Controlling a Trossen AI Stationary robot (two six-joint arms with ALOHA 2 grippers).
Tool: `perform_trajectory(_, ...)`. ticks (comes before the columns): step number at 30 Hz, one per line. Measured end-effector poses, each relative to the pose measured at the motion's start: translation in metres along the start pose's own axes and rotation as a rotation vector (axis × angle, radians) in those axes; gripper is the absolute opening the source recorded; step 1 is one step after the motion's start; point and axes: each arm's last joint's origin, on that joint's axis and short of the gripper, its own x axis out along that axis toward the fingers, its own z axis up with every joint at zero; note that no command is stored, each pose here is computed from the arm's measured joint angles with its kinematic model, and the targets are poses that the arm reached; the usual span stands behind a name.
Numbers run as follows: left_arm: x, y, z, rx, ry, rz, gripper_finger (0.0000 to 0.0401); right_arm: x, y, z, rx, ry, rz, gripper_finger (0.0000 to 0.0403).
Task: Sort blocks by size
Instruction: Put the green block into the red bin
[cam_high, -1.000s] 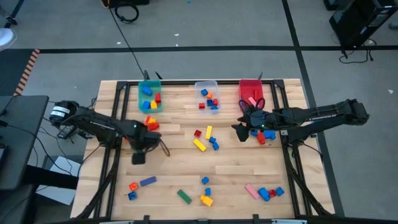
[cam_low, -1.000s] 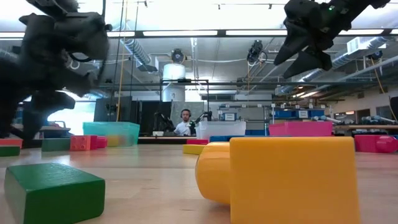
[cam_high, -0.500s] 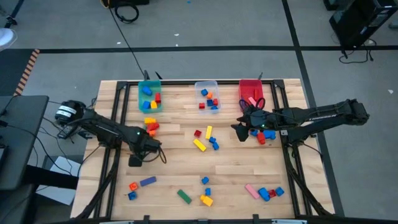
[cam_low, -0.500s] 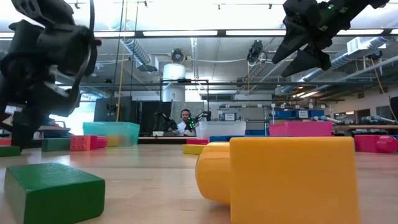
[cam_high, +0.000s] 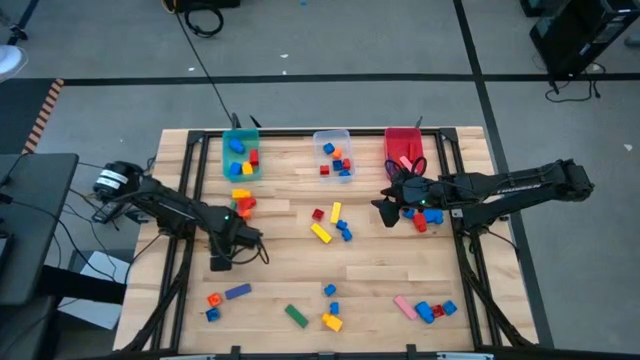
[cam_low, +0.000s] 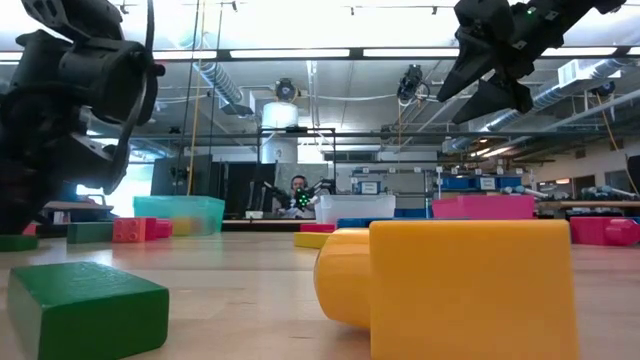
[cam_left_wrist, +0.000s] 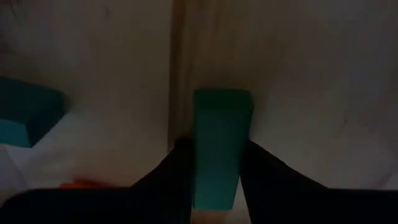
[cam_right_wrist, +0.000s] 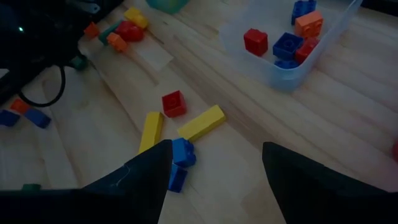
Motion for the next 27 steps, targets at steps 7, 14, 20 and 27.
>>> perform_trajectory(7, -0.028, -0.005, 0.015, -0.101, -0.154, -0.015, 0.0102, 0.0, 0.002, 0.002, 0.012, -0.024, 0.023, 0.0264)
perform_trajectory(14, -0.09, -0.014, 0.046, -0.107, -0.485, 0.032, 0.011, 0.0, 0.009, 0.01, 0.045, -0.097, 0.092, 0.0264)
perform_trajectory(20, -0.144, -0.008, 0.068, -0.141, -0.788, 0.126, 0.0112, 0.005, 0.017, 0.016, 0.025, -0.163, 0.144, 0.0264)
perform_trajectory(27, -0.181, 0.015, 0.09, -0.266, -1.08, 0.112, 0.0113, 0.01, 0.02, 0.021, 0.022, -0.2, 0.162, 0.0264)
